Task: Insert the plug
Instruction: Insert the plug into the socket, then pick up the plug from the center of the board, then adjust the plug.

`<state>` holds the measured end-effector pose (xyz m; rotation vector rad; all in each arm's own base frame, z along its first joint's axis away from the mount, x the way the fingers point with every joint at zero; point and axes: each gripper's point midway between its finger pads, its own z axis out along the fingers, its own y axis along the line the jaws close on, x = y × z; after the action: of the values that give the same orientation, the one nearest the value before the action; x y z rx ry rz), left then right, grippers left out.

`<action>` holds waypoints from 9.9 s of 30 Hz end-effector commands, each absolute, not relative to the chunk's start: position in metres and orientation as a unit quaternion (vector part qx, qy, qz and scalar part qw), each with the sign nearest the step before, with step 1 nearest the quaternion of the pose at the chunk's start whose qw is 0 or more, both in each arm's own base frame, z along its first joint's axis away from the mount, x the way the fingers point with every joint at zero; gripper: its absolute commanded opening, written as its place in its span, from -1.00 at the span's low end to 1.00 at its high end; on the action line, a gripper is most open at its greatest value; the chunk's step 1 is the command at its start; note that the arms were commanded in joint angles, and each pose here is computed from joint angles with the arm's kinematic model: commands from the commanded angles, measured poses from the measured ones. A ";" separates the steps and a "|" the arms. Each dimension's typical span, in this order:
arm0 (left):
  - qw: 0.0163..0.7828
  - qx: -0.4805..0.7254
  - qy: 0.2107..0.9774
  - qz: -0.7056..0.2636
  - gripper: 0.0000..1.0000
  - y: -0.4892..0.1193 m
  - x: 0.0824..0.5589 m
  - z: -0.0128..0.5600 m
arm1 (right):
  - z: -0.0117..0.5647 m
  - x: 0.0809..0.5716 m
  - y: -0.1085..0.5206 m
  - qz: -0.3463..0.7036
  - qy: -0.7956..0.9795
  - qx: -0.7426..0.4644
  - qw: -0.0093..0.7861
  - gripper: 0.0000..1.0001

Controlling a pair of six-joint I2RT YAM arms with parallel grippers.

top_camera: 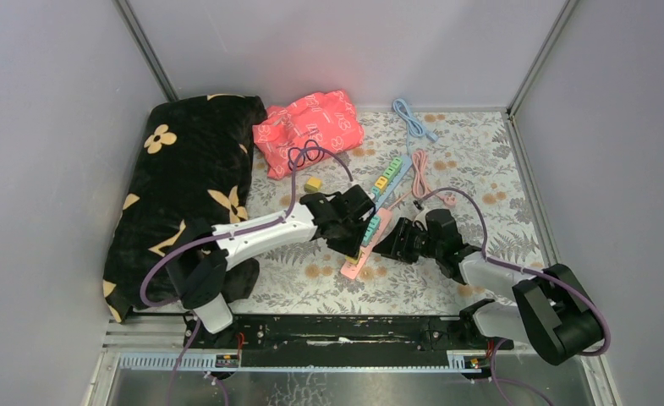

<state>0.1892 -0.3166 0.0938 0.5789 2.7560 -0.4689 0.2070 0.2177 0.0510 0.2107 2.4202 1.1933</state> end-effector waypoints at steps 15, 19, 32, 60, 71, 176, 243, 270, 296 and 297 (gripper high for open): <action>0.157 0.228 0.958 -0.078 -1.00 -0.317 0.209 0.097 | 0.044 0.217 0.238 0.463 0.859 0.084 0.200 -0.11; 0.153 0.235 0.957 -0.078 -1.00 -0.320 0.210 0.096 | 0.037 0.217 0.236 0.450 0.867 0.093 0.193 -0.13; 0.146 0.246 0.956 -0.071 -1.00 -0.325 0.209 0.089 | 0.024 0.214 0.236 0.434 0.879 0.098 0.169 -0.18; 0.150 0.264 0.953 -0.002 -1.00 -0.314 0.214 0.080 | 0.016 0.210 0.239 0.422 0.890 0.085 0.153 -0.19; 0.140 0.271 0.952 0.013 -1.00 -0.317 0.211 0.065 | 0.016 0.209 0.239 0.421 0.890 0.083 0.153 -0.19; 0.249 0.171 0.950 -0.079 0.67 -0.301 0.242 0.127 | 0.057 0.223 0.232 0.400 0.889 0.068 0.212 0.07; 0.251 -0.019 0.963 -0.101 -0.36 -0.202 0.442 0.051 | 0.159 0.265 0.198 0.334 0.837 0.004 0.433 0.92; 0.328 -0.210 0.792 -0.471 -0.59 -0.273 0.381 0.207 | 0.202 0.309 0.234 0.386 0.764 -0.028 0.516 0.77; 0.310 -0.245 0.736 -0.550 -0.67 -0.316 0.350 0.230 | 0.238 0.319 0.275 0.348 0.709 -0.068 0.610 0.44; 0.310 -0.245 0.736 -0.550 -0.67 -0.317 0.349 0.230 | 0.240 0.320 0.275 0.347 0.706 -0.067 0.614 0.42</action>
<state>0.3471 -0.3147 0.1986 -0.6684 2.0646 -1.3849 0.3053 0.2701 0.1918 -0.1721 1.7950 0.8194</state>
